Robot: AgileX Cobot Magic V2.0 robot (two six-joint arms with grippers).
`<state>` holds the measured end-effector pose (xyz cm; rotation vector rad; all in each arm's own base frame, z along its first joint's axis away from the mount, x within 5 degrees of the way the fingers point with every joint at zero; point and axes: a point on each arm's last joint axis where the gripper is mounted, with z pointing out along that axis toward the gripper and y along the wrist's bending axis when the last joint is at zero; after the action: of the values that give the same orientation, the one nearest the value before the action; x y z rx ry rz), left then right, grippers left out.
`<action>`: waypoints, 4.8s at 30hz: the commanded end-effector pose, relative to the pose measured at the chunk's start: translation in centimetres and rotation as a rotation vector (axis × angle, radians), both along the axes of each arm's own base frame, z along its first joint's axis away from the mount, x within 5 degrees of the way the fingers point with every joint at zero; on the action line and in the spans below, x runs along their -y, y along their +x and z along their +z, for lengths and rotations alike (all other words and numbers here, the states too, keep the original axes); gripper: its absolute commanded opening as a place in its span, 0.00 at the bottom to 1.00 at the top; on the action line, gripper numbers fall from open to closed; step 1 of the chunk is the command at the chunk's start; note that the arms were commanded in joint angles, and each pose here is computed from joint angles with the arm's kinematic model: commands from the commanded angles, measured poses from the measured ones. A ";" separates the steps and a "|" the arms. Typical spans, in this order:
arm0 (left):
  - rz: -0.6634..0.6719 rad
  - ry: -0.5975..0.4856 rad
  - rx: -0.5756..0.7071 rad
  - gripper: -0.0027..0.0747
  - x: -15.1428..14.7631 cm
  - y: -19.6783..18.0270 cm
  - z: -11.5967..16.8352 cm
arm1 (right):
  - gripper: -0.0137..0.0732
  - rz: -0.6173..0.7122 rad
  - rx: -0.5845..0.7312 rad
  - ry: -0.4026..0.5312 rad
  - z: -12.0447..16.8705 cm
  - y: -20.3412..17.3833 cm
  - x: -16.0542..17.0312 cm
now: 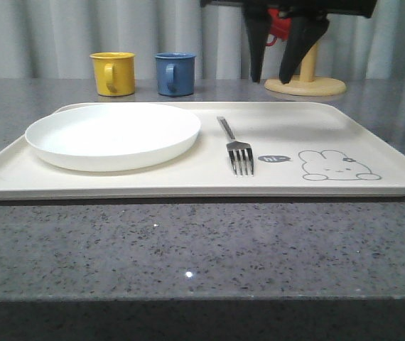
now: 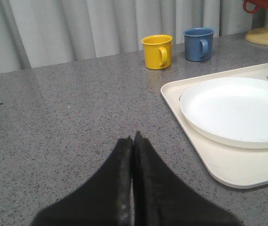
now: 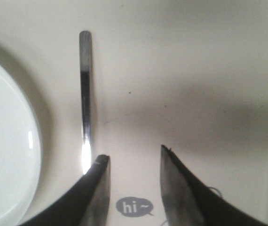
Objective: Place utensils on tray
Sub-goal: 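Open the right gripper and lift it off the fork, then lower the right gripper onto the silver chopsticks and grasp them, then carry the chopsticks onto the tray beside the fork and lower them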
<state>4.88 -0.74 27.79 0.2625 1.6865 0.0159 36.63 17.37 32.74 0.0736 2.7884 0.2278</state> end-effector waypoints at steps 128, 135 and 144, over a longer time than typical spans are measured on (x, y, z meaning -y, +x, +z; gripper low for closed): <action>-0.006 -0.034 0.098 0.01 0.0 0.0 1.6 | 0.22 0.036 -0.088 0.069 -3.8 -0.8 0.9; -0.006 -0.034 0.098 0.01 0.0 0.0 1.6 | 0.40 0.036 -0.090 0.068 -3.8 -0.8 0.9; -0.006 -0.034 0.098 0.01 0.0 0.0 1.6 | 0.44 0.038 -0.065 -0.020 -1.2 -1.2 2.9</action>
<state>4.88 -0.74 27.79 0.2625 1.6865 0.0159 36.02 16.13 26.94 0.0433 2.9640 0.2399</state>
